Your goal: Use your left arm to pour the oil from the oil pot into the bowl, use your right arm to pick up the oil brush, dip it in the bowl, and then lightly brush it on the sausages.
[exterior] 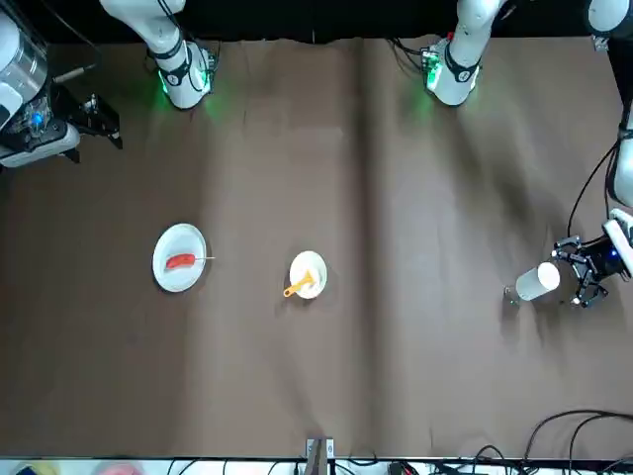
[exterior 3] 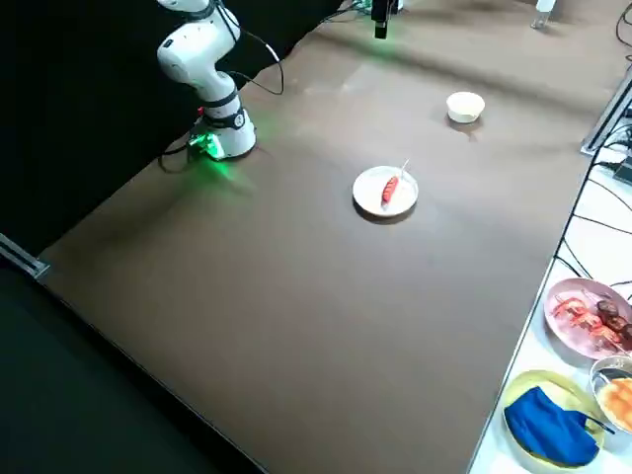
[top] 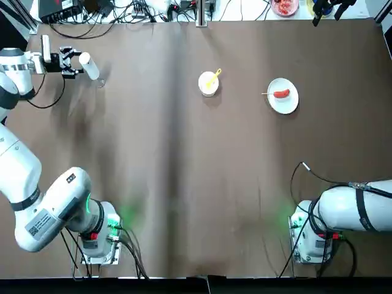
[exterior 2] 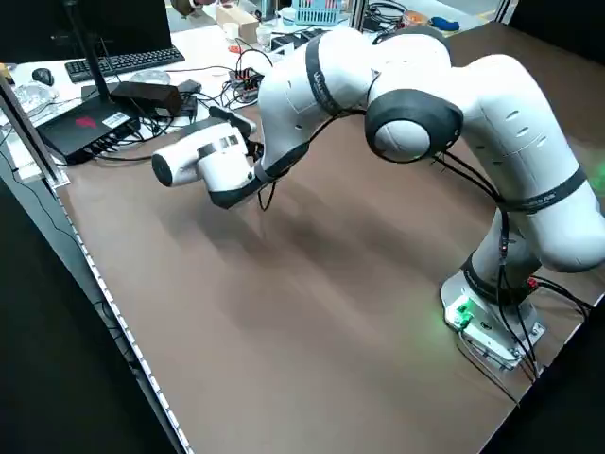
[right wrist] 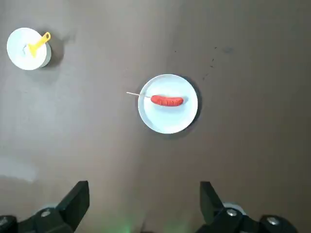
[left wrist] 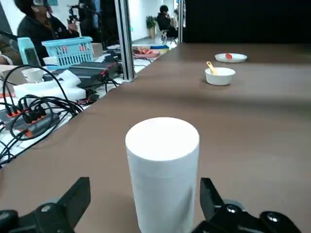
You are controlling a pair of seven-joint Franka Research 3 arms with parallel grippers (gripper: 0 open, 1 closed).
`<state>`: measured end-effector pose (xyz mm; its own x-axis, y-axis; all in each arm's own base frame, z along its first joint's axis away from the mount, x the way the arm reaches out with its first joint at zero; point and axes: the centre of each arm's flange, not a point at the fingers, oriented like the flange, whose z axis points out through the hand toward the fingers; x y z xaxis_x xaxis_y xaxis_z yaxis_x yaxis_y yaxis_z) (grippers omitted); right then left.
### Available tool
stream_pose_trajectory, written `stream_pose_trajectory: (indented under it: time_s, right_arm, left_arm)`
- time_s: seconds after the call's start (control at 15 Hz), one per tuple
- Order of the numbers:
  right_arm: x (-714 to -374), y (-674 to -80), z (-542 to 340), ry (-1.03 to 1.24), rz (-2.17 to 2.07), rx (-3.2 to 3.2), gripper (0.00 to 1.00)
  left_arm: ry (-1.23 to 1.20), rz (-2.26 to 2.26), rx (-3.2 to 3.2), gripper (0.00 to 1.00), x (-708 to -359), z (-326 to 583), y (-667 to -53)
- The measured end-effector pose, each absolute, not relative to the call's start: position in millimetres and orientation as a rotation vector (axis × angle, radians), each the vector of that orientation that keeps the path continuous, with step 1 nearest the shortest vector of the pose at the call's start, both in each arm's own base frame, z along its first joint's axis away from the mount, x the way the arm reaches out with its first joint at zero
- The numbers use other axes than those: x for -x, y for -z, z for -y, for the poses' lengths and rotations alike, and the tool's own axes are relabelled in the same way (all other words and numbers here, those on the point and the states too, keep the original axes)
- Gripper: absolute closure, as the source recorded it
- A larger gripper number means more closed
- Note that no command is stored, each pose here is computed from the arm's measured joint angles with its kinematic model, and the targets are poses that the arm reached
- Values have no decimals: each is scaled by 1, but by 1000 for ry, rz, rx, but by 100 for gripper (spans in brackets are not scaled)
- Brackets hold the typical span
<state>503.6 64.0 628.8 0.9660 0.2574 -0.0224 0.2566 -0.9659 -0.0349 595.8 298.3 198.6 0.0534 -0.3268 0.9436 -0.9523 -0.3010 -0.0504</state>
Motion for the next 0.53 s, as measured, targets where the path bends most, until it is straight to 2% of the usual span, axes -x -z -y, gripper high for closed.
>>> stream_pose_trajectory:
  time_s: [0.53]
  right_arm:
    - [-503,-624,-64,-59,403,3083,1]
  left_arm:
    - [-1300,1147,-1669,0,-595,-282,-148]
